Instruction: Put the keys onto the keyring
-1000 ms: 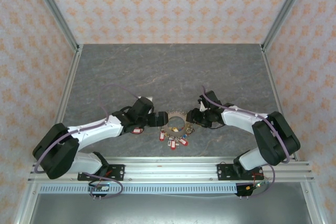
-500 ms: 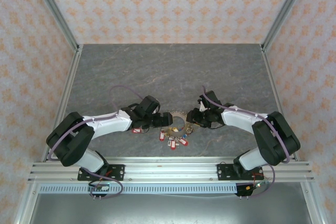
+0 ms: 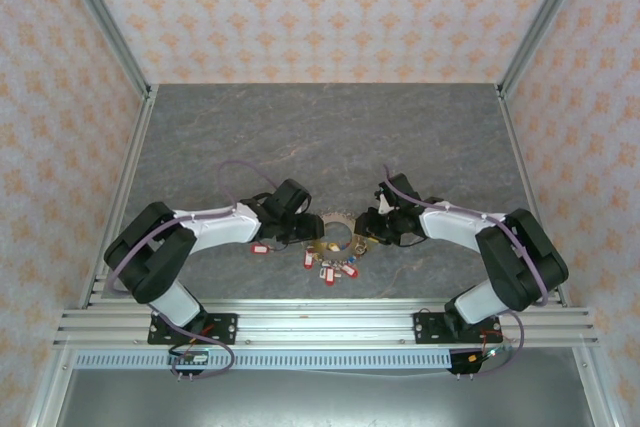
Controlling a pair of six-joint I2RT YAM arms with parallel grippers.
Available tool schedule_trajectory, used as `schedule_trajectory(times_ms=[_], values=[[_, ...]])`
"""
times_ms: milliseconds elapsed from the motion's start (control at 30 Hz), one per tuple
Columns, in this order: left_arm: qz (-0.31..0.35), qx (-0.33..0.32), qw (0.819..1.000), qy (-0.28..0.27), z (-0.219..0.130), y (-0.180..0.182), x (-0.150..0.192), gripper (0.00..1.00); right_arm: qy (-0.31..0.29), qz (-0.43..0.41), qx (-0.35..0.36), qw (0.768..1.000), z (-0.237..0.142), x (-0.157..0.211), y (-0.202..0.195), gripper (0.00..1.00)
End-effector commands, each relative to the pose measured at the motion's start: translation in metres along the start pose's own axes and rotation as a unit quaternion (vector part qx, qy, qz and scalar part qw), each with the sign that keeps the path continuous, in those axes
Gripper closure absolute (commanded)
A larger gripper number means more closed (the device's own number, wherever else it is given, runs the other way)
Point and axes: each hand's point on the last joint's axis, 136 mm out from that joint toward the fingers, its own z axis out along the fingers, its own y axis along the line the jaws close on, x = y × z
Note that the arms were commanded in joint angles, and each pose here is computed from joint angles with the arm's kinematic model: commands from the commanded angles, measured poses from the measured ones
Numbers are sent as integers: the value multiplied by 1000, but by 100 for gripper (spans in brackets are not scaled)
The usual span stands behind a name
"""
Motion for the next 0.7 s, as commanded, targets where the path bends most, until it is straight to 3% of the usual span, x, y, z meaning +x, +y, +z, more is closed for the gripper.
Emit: schedule_trajectory(times_ms=[0, 133, 333, 467, 667], values=[[5, 0, 1000, 25, 10, 0, 8, 53, -3, 1, -24, 1000, 5, 0, 6, 65], [-1, 12, 999, 37, 18, -4, 10, 66, -8, 4, -49, 999, 6, -2, 12, 69], [-1, 5, 999, 34, 22, -2, 7, 77, -16, 13, -72, 997, 3, -6, 11, 72], [-7, 13, 999, 34, 26, -4, 5, 78, -15, 15, -125, 992, -2, -8, 20, 74], [-10, 12, 1000, 27, 25, -4, 1, 79, -17, 14, -148, 989, -6, -11, 24, 86]])
